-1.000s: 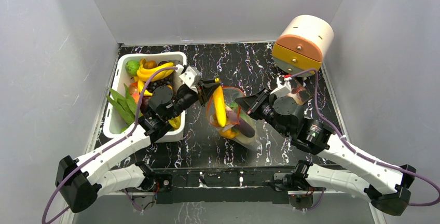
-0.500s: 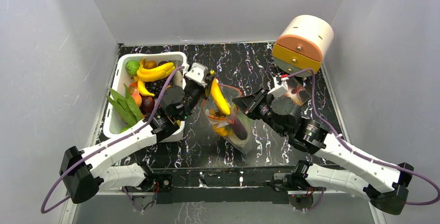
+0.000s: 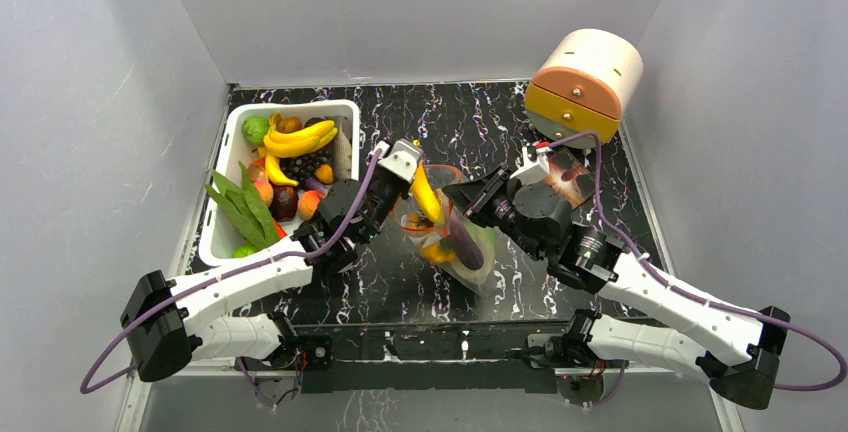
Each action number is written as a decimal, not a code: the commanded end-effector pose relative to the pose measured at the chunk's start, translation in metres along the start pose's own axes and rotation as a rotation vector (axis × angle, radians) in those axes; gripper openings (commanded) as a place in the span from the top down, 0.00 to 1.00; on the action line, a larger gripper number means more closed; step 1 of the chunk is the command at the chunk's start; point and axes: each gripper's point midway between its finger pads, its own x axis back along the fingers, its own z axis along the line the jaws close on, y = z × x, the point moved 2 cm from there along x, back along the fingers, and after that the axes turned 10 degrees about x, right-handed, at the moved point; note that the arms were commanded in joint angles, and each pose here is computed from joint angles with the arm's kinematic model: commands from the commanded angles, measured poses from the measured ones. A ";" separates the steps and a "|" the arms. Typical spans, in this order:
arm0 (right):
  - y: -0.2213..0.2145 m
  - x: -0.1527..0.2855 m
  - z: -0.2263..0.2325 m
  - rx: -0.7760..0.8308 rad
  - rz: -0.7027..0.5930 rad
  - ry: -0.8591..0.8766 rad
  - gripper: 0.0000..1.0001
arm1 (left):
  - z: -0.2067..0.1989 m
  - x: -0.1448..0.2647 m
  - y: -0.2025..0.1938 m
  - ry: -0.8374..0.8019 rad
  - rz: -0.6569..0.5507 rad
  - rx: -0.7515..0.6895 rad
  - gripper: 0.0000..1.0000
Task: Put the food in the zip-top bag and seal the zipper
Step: Place the fake fruit in the zipper food storage bag.
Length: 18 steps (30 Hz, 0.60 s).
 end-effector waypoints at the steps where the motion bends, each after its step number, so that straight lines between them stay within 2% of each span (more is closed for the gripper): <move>1: 0.039 -0.001 0.037 -0.106 -0.144 0.100 1.00 | -0.016 0.004 0.026 -0.037 -0.097 0.077 1.00; 13: 0.053 -0.010 0.045 -0.133 -0.213 0.101 1.00 | -0.040 0.033 -0.007 -0.109 -0.002 0.218 1.00; 18: 0.054 -0.010 0.049 -0.102 -0.216 0.123 1.00 | -0.050 0.046 -0.005 -0.178 0.005 0.351 1.00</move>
